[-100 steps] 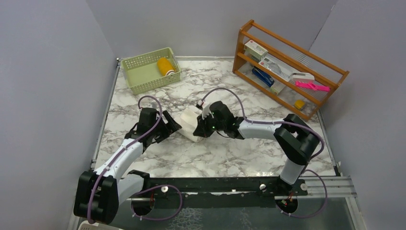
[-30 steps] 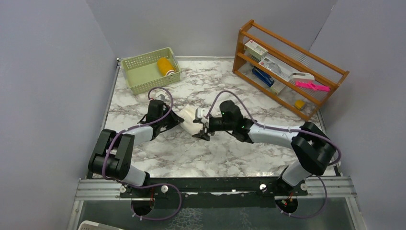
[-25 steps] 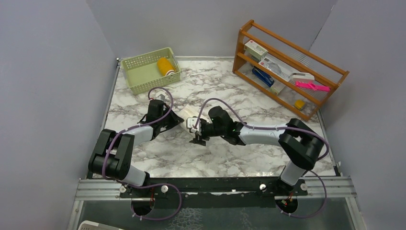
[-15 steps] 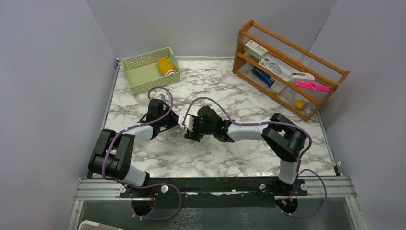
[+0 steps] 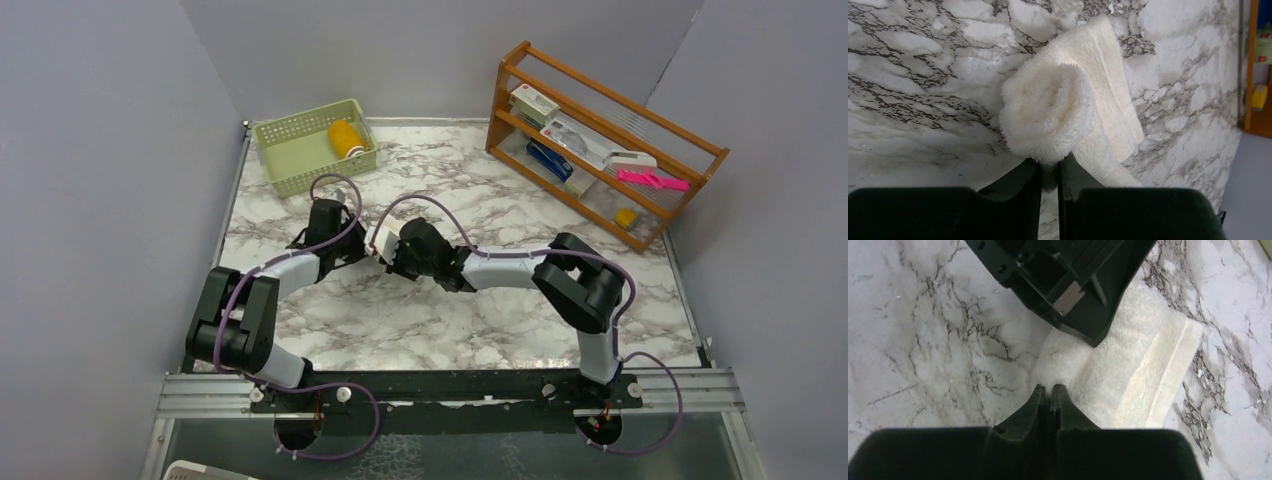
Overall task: Roll the towels
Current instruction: Roll the towel at the center of the board, then pick up the towel at the center of the board, then place the towel in the bin.
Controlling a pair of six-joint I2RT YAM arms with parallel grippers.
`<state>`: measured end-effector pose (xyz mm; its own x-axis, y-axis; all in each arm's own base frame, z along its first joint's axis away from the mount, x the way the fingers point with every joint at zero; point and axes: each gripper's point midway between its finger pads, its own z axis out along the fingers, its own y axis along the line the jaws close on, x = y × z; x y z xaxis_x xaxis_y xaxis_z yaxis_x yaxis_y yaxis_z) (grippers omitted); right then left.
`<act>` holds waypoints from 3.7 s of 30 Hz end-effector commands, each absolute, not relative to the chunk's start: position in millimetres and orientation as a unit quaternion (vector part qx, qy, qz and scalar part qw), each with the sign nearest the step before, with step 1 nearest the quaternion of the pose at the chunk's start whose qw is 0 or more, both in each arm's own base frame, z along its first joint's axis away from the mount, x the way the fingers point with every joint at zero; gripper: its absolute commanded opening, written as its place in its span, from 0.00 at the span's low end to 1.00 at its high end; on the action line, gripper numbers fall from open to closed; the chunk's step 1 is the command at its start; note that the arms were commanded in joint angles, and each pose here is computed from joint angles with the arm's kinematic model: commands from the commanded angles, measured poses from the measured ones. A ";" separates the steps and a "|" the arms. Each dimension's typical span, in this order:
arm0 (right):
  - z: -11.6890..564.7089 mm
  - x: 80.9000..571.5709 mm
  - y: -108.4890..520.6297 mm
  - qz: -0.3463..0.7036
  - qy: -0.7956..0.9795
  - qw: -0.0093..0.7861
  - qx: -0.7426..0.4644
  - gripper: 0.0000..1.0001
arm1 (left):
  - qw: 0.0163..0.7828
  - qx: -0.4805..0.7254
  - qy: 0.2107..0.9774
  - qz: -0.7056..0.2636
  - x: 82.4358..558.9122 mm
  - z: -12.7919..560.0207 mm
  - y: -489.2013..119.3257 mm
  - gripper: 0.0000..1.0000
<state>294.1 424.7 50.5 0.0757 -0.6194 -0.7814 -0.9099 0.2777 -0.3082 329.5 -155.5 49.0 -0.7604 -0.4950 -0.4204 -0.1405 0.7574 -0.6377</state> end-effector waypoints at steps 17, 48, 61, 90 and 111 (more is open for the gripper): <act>107.6 316.6 425.3 0.405 0.768 0.343 -0.358 0.01 | 0.319 -0.142 0.872 -0.344 333.4 115.9 -147.5 0.83; 83.4 357.3 349.9 0.689 0.690 0.221 -0.031 0.01 | 0.303 -0.200 0.839 -0.406 363.8 81.3 -188.7 0.88; 85.5 354.8 337.2 0.728 0.649 0.218 0.024 0.01 | 0.299 -0.210 0.822 -0.436 382.4 61.4 -238.1 0.89; 145.1 348.9 274.5 0.617 0.693 0.362 -0.092 0.49 | 0.462 -0.122 0.773 -0.417 461.1 155.4 -194.8 0.36; 152.0 282.5 251.0 0.563 0.723 0.364 -0.163 0.47 | 0.461 -0.040 0.780 -0.422 606.6 254.7 -62.7 0.35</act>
<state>297.0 251.7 145.0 -0.7069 0.2107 -0.6752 -0.5977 0.3324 0.7295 606.3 -81.1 283.9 -0.4623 -0.4642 -0.7555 0.3507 0.6869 -0.6366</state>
